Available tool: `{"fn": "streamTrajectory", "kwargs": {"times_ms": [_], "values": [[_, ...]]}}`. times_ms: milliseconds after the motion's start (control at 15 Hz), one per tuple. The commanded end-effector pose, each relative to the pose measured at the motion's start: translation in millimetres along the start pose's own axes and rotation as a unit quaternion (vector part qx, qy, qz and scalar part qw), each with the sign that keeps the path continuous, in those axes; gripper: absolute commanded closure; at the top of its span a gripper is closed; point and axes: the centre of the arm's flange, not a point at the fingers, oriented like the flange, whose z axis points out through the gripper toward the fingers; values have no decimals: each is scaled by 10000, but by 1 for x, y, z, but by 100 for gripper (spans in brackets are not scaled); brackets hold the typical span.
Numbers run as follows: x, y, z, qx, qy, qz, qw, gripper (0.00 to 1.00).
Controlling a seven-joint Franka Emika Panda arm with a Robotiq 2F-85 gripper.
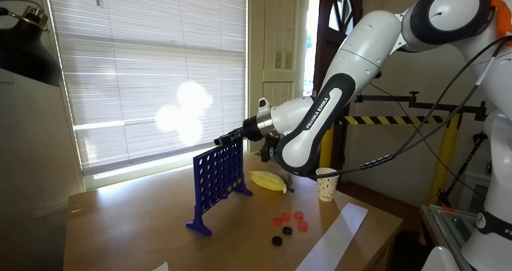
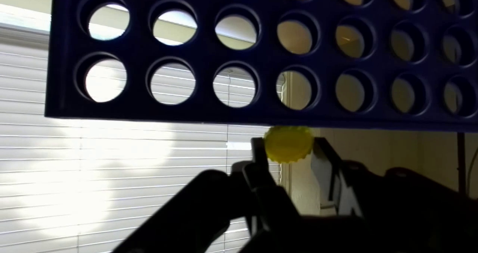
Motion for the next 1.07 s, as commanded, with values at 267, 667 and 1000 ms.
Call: {"fn": "streamTrajectory", "kwargs": {"times_ms": [267,667,1000], "values": [[16,-6,-10,-185,0,-52,9998,89],[1,-6,-17,-138,65,21,9999,89],[-6,-4,-21,-142,243,11,9996,89]]}}
